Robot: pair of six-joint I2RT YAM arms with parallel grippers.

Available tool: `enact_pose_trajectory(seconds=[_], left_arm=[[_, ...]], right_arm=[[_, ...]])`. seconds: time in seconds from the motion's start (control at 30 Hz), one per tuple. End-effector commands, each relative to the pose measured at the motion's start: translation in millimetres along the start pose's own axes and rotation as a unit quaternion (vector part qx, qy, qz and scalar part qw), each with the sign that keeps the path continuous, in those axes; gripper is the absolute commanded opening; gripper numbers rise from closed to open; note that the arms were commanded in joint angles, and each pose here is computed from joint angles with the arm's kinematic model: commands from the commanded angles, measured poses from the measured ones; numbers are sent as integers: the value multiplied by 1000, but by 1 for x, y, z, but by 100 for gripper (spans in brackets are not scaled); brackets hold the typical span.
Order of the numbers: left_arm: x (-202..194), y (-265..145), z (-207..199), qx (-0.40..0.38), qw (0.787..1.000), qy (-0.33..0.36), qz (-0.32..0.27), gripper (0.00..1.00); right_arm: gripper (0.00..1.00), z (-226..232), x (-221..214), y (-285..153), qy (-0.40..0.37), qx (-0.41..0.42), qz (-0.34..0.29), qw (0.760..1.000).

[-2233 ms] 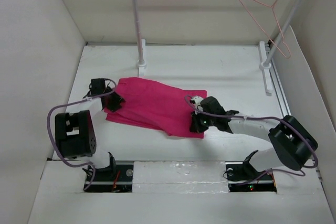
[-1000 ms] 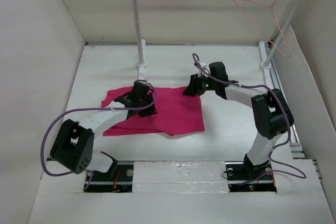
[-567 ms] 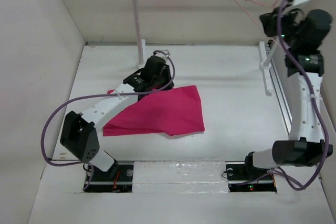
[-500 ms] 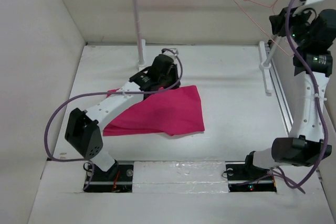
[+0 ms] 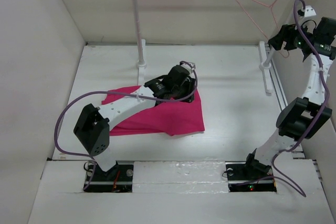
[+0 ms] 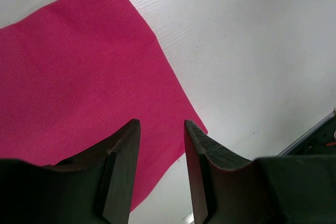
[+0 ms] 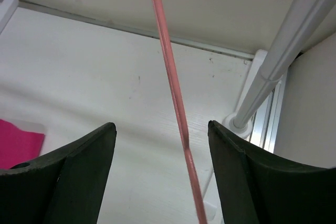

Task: Place the trousers on the hanger
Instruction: Grab a hanger with the right arm

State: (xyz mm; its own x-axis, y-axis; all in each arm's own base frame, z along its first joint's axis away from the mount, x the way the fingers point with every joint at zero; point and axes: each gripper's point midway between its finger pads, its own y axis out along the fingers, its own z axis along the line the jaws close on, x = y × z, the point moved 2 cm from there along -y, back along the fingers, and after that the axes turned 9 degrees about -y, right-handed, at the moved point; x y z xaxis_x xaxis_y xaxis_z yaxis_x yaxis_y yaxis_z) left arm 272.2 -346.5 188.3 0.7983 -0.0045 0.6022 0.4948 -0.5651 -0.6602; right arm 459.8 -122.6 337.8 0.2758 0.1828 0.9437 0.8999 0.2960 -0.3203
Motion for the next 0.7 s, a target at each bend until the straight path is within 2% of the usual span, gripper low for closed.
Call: enact_pose_trajectory(seconds=[0.0, 0.2, 0.33, 0.4, 0.47, 0.5, 0.53, 0.6, 0.67], left_arm=[[6, -13, -6, -20, 1000, 5, -12, 35], [0, -15, -4, -21, 1000, 1, -6, 33], [-3, -16, -1, -18, 1000, -6, -5, 32], [-2, -15, -1, -16, 1000, -8, -6, 32], [0, -15, -2, -15, 1000, -11, -10, 32], [2, -16, -3, -16, 1000, -12, -11, 31], [4, -17, -5, -18, 1000, -13, -14, 31], [10, -19, -9, -20, 999, -15, -19, 31], [19, -23, -15, -24, 999, -16, -29, 32]], right_arm=[[76, 2, 38, -11, -49, 29, -53, 997], [69, 8, 36, -2, -51, 52, -61, 995], [68, 8, 39, -1, -49, 48, -59, 996], [58, 12, 37, 3, -46, 53, -55, 996], [35, 17, 38, 5, -51, 51, -58, 996], [16, 22, 39, 7, -54, 50, -59, 995], [8, 22, 37, 7, -52, 46, -59, 996], [0, 33, 56, 4, -67, 32, -82, 994], [0, 38, 66, 1, -68, 18, -97, 993]])
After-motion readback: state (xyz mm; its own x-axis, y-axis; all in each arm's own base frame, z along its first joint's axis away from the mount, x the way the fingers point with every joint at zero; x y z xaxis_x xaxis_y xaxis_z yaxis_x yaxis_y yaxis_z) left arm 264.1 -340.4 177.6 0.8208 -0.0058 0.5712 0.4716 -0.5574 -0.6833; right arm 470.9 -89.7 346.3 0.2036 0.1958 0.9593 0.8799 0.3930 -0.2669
